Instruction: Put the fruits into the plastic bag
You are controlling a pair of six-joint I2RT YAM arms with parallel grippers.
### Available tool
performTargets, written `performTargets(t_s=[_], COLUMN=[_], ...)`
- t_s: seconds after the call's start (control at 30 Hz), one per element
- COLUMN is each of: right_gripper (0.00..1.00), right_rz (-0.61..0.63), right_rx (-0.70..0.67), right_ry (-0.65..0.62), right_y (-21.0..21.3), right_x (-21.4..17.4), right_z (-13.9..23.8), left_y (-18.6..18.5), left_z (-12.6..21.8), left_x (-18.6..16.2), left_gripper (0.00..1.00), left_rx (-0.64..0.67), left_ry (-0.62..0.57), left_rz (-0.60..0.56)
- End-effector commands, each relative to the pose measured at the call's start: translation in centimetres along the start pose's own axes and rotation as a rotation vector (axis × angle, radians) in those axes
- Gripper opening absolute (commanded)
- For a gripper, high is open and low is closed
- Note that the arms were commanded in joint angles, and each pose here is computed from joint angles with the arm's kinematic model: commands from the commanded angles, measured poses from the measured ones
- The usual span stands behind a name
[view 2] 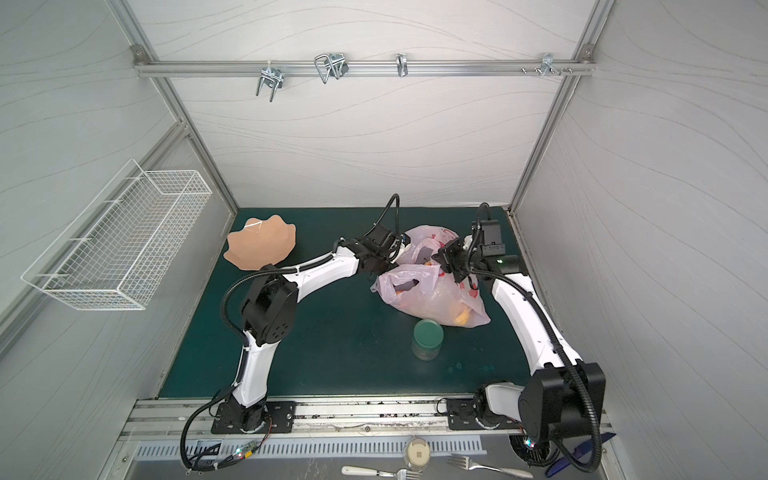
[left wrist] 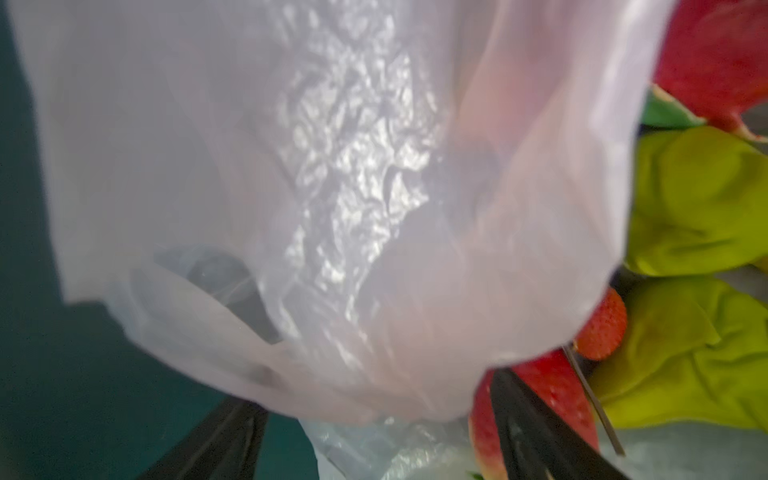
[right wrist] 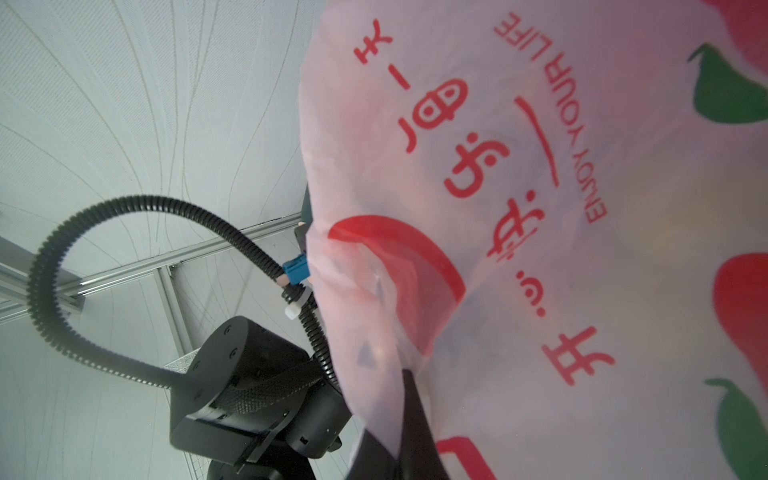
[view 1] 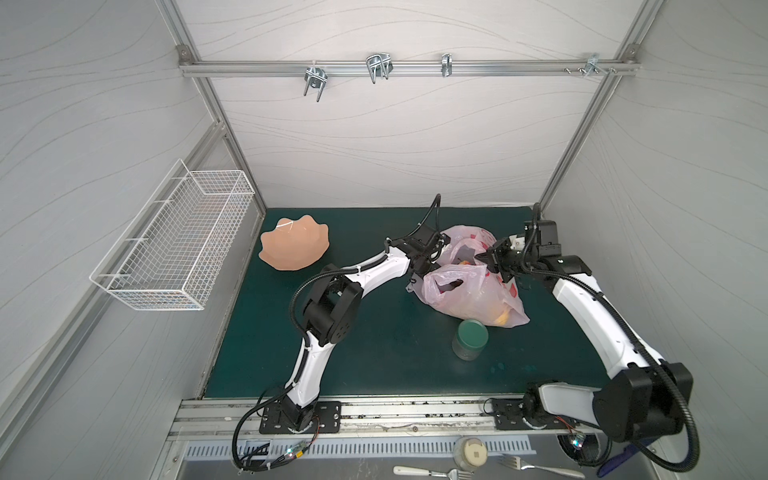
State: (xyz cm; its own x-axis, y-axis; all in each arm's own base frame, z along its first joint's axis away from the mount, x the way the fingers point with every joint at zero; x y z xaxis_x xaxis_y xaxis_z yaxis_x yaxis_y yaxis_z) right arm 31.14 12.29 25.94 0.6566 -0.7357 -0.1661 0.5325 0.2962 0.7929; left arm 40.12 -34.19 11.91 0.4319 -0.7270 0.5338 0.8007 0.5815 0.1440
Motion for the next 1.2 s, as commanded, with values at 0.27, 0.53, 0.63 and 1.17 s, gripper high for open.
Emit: performTargets(t_s=[0.27,0.53,0.63,1.17], right_gripper=[0.0,0.11,0.22,0.68], right_rz=[0.019,0.188,0.246,0.721], right_rx=[-0.002,-0.023,-0.002,-0.118], right_ry=[-0.008,-0.019,0.007,-0.134], right_y=[0.3,1.8,2.9,6.2], right_x=[0.3,1.3,1.3,0.9], right_z=[1.4,2.9,3.0,8.4], left_y=[6.4,7.0,6.2,4.1], left_z=[2.1,6.8,7.1,8.0], left_x=[1.2,1.5,1.6,1.9], left_gripper=[0.0,0.0,0.0,0.0], left_rx=[0.199,0.051,-0.004,-0.171], left_ry=[-0.056,-0.143,-0.153,-0.177], left_rz=[0.075,0.151,0.151,0.2])
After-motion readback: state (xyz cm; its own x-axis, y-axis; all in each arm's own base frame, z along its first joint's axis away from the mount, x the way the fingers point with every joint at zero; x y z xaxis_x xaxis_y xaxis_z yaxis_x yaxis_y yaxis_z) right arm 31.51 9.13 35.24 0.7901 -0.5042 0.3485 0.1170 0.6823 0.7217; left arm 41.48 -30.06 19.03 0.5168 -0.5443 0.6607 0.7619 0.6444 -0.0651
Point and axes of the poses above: each gripper's point midway between its finger pads, its own z axis back along the fingers, its own y axis along the line the jaws close on, x = y × z, the point moved 4 cm from there along z, back along the fingers, and after that the axes turned 10 degrees about -z, right-handed, at the moved point
